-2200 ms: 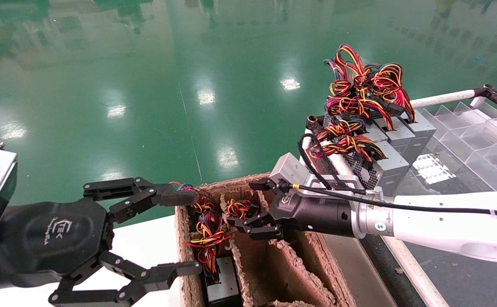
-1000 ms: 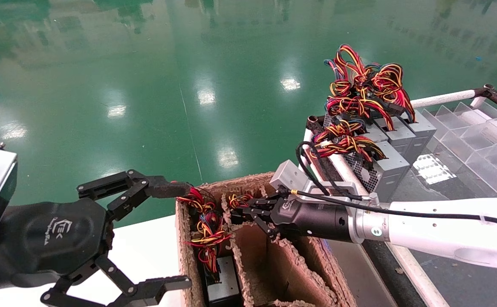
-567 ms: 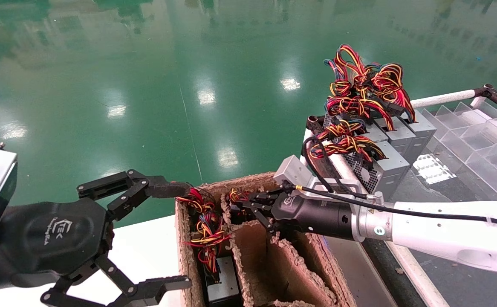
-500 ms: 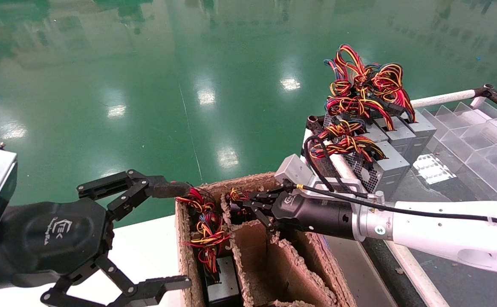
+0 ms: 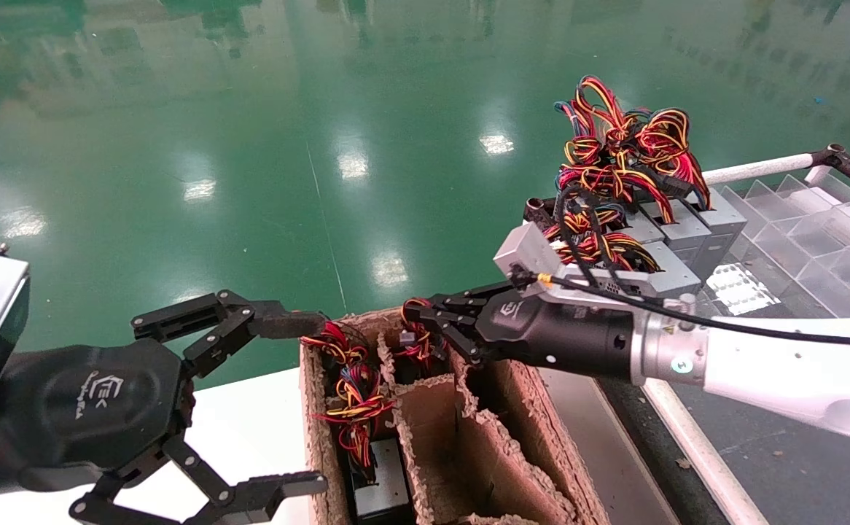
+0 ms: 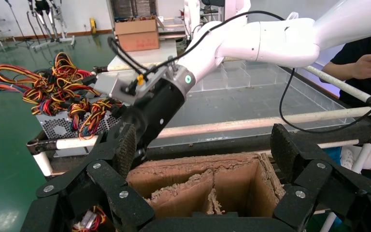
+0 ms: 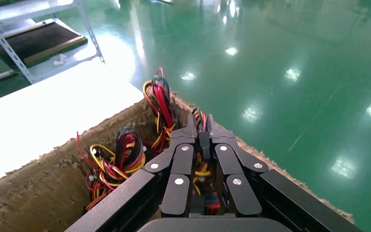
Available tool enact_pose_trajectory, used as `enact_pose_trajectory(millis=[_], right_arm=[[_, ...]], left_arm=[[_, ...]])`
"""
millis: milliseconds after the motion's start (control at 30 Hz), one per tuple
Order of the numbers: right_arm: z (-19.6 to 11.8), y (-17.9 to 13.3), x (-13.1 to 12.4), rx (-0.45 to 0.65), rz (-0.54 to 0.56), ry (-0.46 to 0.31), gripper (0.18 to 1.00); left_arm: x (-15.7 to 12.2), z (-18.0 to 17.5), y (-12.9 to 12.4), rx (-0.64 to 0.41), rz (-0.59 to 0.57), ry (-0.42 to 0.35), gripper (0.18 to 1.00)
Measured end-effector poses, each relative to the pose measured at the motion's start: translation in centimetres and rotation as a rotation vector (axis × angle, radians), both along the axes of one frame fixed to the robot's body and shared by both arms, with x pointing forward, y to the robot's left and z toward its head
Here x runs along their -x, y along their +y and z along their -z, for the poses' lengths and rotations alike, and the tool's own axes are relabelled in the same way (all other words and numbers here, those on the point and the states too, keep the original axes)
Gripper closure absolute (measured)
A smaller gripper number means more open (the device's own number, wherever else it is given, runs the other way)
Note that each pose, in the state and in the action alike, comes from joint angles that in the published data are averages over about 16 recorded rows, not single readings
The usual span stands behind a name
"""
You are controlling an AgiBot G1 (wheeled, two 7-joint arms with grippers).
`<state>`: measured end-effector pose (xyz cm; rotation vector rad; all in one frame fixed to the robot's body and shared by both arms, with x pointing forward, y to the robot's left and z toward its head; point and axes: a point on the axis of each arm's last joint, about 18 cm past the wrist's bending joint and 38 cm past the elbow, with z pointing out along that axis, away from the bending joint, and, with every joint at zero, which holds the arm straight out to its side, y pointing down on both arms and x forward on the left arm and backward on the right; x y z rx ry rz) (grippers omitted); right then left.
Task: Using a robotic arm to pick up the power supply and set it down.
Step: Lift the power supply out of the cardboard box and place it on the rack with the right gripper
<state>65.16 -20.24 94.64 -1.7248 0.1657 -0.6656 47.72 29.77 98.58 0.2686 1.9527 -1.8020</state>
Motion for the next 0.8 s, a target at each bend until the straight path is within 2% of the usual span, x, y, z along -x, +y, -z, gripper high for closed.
enact_pose_trajectory(millis=[800], right_arm=[[-4.4,-2.1,1.5,-0.082,-0.018,-0.078,0.957]], left_arm=[[0.0,0.0,0.0,0.0,0.0,0.0,0.184]])
